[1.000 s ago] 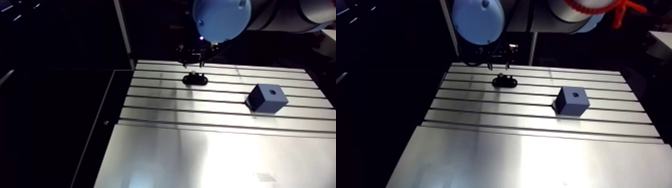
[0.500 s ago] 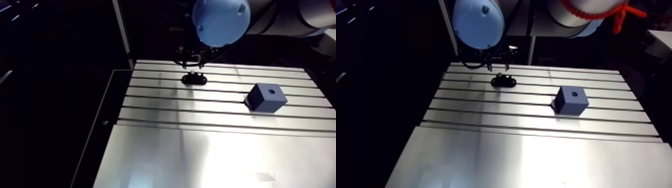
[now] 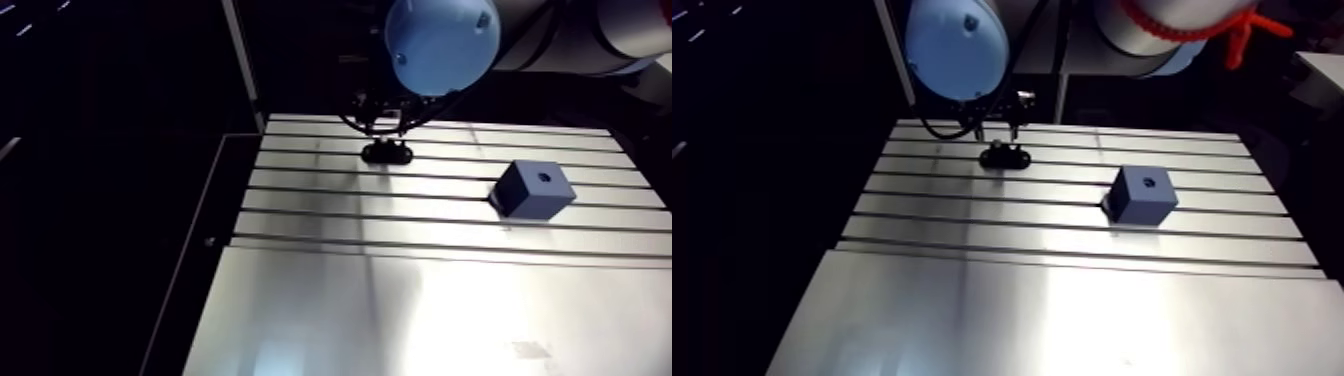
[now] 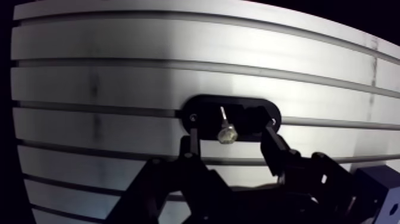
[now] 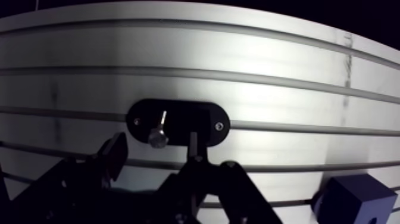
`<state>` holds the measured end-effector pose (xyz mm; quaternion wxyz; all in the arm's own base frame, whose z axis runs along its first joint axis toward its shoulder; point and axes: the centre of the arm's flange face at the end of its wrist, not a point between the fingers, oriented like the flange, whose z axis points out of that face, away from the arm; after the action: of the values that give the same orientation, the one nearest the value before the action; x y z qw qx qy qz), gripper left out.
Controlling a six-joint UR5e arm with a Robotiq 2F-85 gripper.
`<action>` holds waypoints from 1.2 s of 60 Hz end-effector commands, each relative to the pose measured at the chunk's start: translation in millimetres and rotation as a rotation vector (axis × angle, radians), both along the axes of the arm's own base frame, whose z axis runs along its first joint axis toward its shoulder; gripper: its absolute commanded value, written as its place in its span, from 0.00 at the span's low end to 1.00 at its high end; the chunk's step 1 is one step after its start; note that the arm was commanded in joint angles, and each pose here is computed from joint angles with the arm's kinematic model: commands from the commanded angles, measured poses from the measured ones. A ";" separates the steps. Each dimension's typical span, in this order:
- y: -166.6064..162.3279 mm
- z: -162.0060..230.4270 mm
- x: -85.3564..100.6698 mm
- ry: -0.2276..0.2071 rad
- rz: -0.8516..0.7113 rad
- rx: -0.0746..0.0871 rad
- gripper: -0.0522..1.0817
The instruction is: Pick up the M10 bolt and insert it into the hex recess until seated.
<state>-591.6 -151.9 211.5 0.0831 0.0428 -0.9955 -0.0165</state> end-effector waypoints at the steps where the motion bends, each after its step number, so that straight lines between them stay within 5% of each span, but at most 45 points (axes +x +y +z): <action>1: -0.2 -4.1 -0.9 -0.005 0.001 0.000 0.38; 72: -1.7 -6.0 -0.8 -0.008 0.004 -0.006 0.44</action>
<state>-592.4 -153.6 205.8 0.0795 0.0444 -0.9958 -0.0129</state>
